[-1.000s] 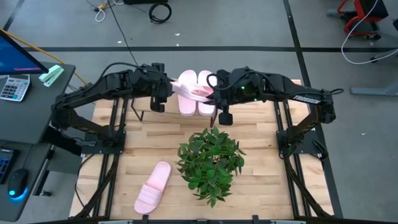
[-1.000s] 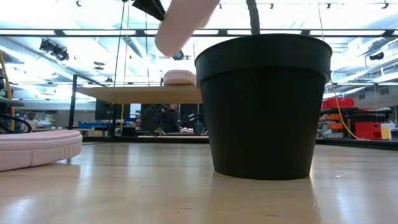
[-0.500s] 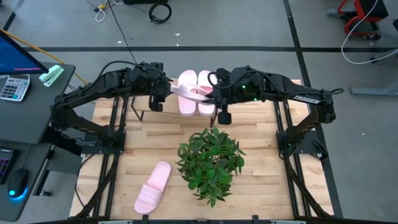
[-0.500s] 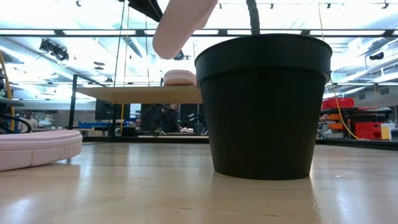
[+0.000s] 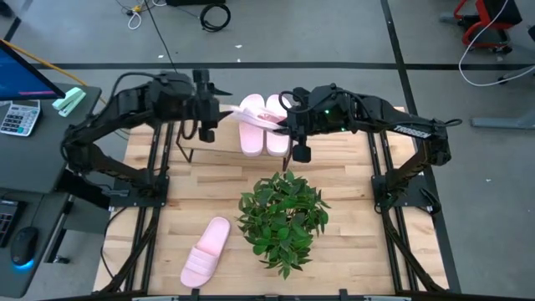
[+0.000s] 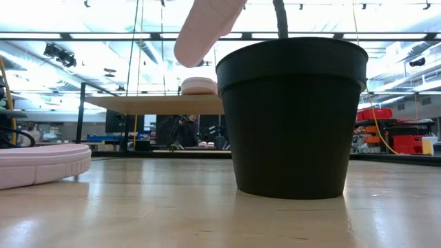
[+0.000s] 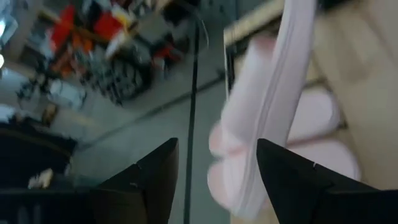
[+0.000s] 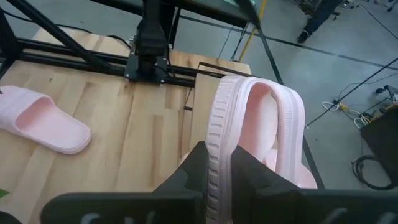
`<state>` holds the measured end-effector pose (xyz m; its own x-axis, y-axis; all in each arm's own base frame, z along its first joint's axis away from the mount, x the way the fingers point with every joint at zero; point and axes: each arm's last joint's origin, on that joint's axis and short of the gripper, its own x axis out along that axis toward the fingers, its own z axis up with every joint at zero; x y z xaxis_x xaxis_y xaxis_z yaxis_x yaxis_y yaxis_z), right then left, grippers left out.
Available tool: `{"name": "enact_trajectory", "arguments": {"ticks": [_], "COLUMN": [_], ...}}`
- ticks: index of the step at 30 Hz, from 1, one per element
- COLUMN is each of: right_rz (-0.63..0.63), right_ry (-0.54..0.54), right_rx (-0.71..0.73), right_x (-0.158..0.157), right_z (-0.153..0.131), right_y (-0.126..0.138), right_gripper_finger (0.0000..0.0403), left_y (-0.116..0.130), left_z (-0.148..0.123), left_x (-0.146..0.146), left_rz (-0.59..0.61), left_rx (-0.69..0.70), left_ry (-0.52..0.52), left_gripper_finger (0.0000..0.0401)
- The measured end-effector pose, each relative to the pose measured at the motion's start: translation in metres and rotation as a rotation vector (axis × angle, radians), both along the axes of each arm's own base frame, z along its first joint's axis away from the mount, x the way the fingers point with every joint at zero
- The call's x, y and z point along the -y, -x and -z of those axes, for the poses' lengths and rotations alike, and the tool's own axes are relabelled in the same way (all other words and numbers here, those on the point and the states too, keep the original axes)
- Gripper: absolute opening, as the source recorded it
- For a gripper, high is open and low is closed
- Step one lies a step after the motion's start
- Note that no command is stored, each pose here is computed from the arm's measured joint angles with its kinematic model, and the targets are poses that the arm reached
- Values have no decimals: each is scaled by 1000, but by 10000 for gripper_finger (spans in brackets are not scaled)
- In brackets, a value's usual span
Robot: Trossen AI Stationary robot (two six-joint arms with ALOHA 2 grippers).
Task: Pick and place slides into the shelf
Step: Put the pink slide on the shelf
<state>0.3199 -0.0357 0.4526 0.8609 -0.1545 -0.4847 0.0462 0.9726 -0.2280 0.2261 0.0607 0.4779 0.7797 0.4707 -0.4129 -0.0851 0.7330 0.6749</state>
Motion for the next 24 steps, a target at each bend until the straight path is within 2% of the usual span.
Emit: {"name": "enact_trajectory", "arguments": {"ticks": [3, 7, 13, 17, 24], "right_rz": [-1, -17, -7, 1, 5], "right_ry": [0, -5, -23, -38, -48], "right_rx": [9, 41, 52, 52, 51], "right_x": [0, 0, 0, 0, 0], "right_z": [0, -3, -3, -3, -3], "right_y": [-1, -3, -4, -4, -3], "right_gripper_finger": [35, 35, 35, 35, 35], "left_y": [-1, -14, -39, -50, -64], "left_z": [-10, -7, 5, 3, 13], "left_x": [11, 23, 32, 39, 49], "left_rz": [76, 151, 120, 151, 176], "left_rx": [22, -20, -81, -30, -53], "left_ry": [-29, -86, -158, -185, -148], "left_gripper_finger": [227, 238, 249, 245, 241]}}
